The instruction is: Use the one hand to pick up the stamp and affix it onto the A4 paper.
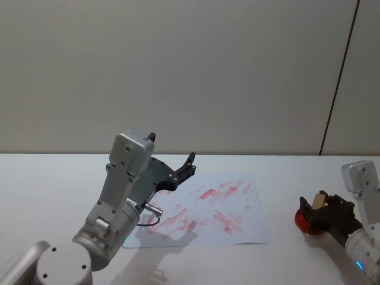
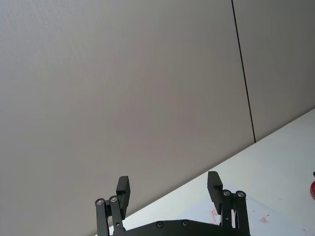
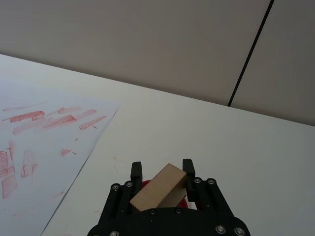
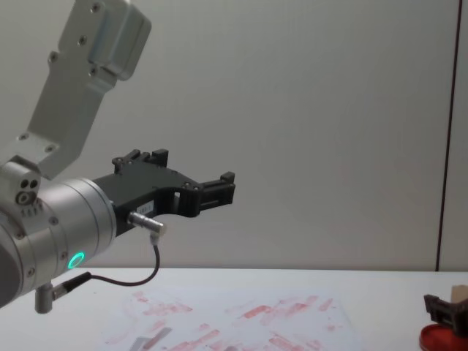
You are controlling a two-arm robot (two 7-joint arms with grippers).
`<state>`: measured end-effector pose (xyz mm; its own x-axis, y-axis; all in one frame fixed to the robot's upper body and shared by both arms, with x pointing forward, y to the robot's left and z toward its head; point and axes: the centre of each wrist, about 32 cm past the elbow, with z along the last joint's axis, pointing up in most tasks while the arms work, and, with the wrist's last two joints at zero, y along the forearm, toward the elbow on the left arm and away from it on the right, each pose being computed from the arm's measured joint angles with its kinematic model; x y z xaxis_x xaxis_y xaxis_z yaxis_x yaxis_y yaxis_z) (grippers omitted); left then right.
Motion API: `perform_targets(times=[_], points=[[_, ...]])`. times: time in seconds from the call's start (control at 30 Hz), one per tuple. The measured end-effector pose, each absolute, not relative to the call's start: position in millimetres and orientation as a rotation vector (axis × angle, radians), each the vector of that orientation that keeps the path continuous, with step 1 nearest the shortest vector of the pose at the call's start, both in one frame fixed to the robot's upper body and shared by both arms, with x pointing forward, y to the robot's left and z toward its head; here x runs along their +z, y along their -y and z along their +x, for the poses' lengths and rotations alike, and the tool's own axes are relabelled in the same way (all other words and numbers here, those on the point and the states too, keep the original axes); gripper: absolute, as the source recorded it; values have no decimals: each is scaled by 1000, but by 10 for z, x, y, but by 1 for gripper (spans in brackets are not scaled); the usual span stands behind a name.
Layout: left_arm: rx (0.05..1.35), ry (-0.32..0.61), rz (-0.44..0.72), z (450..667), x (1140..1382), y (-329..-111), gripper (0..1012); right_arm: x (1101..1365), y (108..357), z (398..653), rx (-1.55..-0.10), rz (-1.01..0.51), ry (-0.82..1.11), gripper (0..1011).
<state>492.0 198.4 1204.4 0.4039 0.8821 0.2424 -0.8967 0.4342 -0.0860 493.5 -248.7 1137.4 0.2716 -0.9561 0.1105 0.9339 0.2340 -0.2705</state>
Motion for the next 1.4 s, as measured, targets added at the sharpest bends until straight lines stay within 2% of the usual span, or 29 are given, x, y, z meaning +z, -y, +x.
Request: perform_targets(times=[0.43, 0.57, 0.67, 0.77, 1.0, 1.4], points=[[1124, 268, 61, 4920, 12044, -1984, 1003, 11350, 2477, 4976, -1294, -319, -81, 489], [1124, 268, 61, 4920, 12044, -1984, 1003, 11346, 2475, 4984, -1292, -321, -80, 626], [1124, 268, 61, 4920, 12044, -1984, 1003, 11345, 2473, 4987, -1292, -322, -79, 688], [1124, 268, 61, 4920, 12044, -1984, 1002, 11342, 2471, 4991, -1291, -323, -79, 822], [1124, 268, 61, 4920, 12044, -1984, 1002, 11341, 2470, 4996, -1290, -324, -78, 985], [1124, 268, 61, 4920, 12044, -1984, 1003, 11339, 2469, 4999, -1289, -324, -78, 1001]])
